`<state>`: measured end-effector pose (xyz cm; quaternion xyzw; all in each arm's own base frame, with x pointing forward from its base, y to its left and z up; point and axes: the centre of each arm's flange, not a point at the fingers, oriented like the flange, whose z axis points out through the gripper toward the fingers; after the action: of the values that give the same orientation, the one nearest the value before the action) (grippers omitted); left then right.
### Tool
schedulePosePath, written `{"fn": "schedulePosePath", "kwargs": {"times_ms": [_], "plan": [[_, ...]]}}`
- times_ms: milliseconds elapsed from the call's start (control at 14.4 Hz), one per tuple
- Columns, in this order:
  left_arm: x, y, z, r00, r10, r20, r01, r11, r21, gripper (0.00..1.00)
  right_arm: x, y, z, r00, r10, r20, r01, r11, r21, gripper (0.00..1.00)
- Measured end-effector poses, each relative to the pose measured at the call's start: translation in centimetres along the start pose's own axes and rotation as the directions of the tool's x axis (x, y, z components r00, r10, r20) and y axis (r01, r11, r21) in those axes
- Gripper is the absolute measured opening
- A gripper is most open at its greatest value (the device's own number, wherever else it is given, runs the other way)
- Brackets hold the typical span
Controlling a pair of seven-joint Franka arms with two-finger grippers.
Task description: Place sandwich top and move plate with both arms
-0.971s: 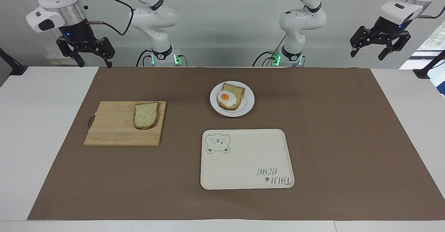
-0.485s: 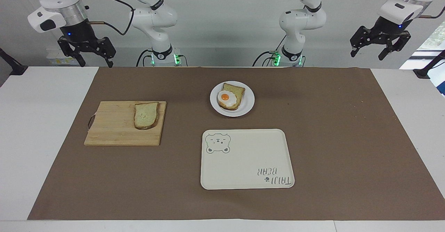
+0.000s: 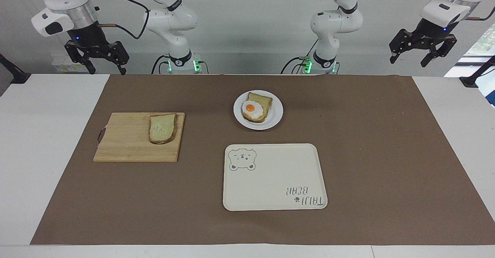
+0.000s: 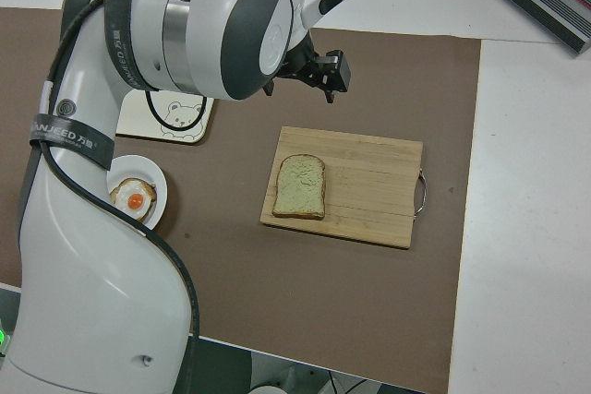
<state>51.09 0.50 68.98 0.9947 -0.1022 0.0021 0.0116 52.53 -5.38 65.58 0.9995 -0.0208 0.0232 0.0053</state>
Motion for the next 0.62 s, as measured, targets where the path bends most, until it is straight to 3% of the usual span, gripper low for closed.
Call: {"fn": "schedulePosePath", "kwargs": {"times_ms": [624], "plan": [[0.00, 0.00, 0.00, 1.000, 0.000, 0.000, 0.000, 1.000, 0.000, 1.00, -0.01, -0.05, 0.16, 1.000, -0.001, 0.003, 0.001, 1.000, 0.001, 1.00]]}}
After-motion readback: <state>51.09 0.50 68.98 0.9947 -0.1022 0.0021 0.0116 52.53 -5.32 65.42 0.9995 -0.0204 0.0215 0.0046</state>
